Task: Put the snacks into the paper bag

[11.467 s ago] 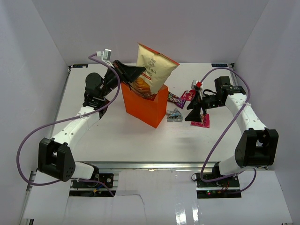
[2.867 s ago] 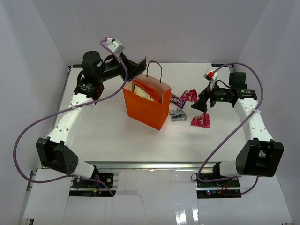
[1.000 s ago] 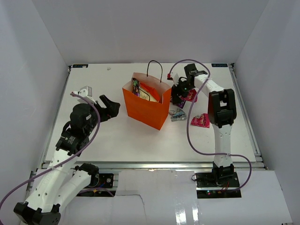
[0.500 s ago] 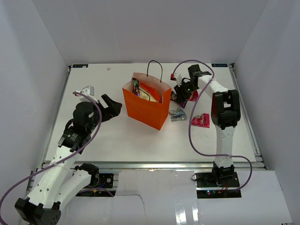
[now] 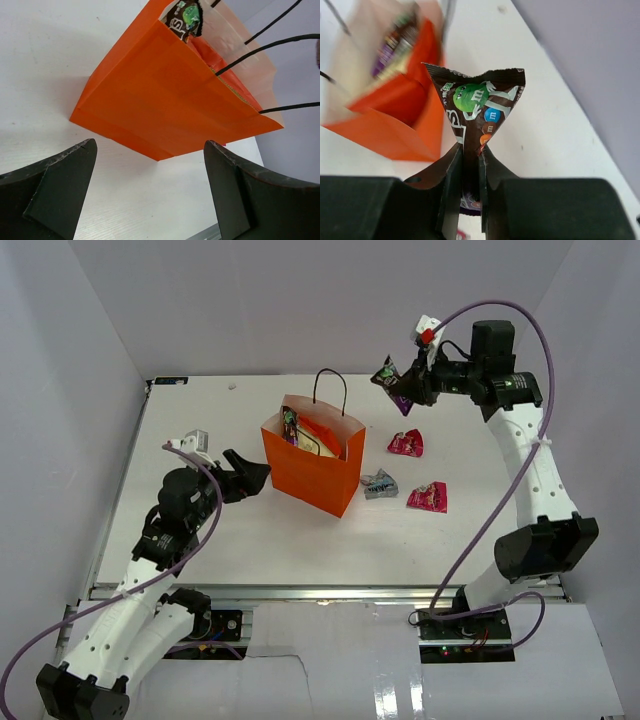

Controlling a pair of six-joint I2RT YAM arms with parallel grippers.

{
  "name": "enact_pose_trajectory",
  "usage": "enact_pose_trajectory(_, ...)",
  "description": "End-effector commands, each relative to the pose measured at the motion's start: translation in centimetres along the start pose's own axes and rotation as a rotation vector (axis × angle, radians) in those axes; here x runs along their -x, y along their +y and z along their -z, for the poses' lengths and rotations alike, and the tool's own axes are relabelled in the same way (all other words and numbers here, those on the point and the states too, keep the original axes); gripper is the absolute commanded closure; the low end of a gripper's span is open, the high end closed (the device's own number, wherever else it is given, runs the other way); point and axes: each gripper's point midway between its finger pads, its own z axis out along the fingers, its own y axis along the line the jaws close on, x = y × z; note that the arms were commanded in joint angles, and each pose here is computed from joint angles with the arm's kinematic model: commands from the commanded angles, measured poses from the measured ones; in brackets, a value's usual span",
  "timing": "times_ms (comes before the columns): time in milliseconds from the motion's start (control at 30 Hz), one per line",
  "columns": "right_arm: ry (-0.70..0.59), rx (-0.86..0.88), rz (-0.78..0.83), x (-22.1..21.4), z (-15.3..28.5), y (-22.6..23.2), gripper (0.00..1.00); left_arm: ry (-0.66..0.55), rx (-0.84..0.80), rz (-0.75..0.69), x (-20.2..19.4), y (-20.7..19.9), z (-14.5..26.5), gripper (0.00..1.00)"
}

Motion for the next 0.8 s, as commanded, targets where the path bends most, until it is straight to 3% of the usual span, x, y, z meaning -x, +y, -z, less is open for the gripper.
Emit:
enact_pose_trajectory(0,-0.151,0.096,0.059,7.0,-0.1,4.5,0.80,-0.048,-0.122,-0.013,1.2,-2.4,-0.1,0.02)
enact_pose_trajectory(167,-0.209,0.134,0.091,11.3,-2.5,9.7,0.77,0.003,-0.156,-0.048,0.7,-3.0,-0.6,0.02)
enact_pose_trajectory(433,-0.115,0.084,0.051,8.9,-8.6,10.5,0.75,0.022,-0.167,-0.043,-0.1,-2.9,0.3,0.02)
enact_pose_trajectory(533,-0.089,0.073,0.044,8.1,-10.0,10.3,0.69,0.016,-0.170,-0.033,-0.3,-2.9,0.9,0.02)
enact_pose_trajectory(667,-0.065,0.059,0.039,7.3,-10.6,10.1,0.52,0.026,-0.170,-0.028,-0.5,-2.9,1.2,0.02)
enact_pose_trajectory(767,-0.070,0.045,0.050,7.6,-10.1,9.9,0.47,0.034,-0.178,-0.026,-0.6,-3.0,1.3,0.02)
